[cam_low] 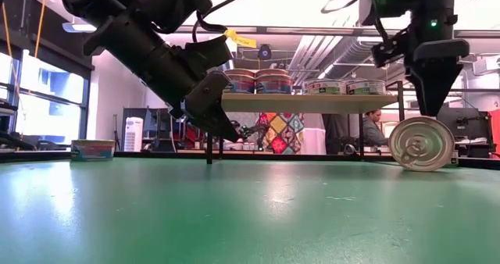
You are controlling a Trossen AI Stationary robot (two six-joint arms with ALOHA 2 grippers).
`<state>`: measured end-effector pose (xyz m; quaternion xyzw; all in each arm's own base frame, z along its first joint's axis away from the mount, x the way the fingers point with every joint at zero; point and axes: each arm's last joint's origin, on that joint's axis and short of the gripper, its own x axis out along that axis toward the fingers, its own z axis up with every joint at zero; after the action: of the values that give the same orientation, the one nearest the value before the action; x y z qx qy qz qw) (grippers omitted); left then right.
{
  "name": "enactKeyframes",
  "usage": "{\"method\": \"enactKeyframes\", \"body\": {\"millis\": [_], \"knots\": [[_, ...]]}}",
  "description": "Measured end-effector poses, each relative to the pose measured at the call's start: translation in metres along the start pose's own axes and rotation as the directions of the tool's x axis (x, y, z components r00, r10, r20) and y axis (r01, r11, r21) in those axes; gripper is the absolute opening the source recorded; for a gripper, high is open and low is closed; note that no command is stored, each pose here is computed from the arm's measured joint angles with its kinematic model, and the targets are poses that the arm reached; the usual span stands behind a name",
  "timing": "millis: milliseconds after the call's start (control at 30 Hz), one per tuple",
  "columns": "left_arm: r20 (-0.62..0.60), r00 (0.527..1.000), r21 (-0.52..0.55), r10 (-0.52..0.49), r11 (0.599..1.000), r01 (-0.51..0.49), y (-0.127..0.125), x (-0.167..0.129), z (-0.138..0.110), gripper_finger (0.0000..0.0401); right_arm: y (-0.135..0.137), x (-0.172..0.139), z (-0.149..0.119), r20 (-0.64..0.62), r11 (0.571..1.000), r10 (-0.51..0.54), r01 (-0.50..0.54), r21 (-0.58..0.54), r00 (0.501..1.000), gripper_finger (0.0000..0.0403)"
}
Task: Stack canned seafood by type on shelf
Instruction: Stack the blue pink tuna can on top of the blue pink tuna can on the shelf
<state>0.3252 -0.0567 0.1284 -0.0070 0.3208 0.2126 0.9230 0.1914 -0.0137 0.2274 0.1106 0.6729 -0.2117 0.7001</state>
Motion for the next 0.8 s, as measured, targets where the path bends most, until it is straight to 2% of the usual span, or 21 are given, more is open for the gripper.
{"method": "enactKeyframes", "body": {"millis": [100, 200, 367, 467, 667, 800], "knots": [[0.0, 1.0, 0.0, -0.001, 1.0, 0.001, 0.0, 0.0, 0.0, 0.0, -0.005, 0.001, 0.002, -0.002, 1.0, 0.004, -0.004, 0.022, 1.0, 0.0337], [-0.001, 1.0, 0.001, 0.0, 1.0, 0.0, 0.0, 0.0, 0.0, 0.0, -0.009, 0.002, 0.005, 0.004, 1.0, 0.005, -0.005, 0.011, 1.0, 0.0345], [0.0, 1.0, 0.006, -0.006, 1.0, 0.006, -0.002, -0.001, -0.001, 0.0, -0.013, 0.006, 0.008, 0.02, 0.999, 0.034, -0.034, 0.012, 0.999, 0.0326], [0.0, 1.0, 0.012, -0.013, 1.0, 0.013, -0.005, -0.003, -0.002, 0.0, -0.014, 0.021, 0.002, -0.019, 0.999, 0.042, -0.042, 0.015, 0.999, 0.0317], [0.001, 1.0, 0.018, -0.019, 1.0, 0.019, -0.007, -0.004, -0.002, 0.0, -0.009, 0.048, -0.003, -0.001, 0.993, 0.118, -0.118, 0.012, 0.993, 0.031], [0.001, 1.0, 0.018, -0.019, 1.0, 0.019, -0.007, -0.004, -0.002, 0.0, -0.007, 0.057, -0.002, 0.048, 0.987, 0.16, -0.161, 0.005, 0.986, 0.0276]]}}
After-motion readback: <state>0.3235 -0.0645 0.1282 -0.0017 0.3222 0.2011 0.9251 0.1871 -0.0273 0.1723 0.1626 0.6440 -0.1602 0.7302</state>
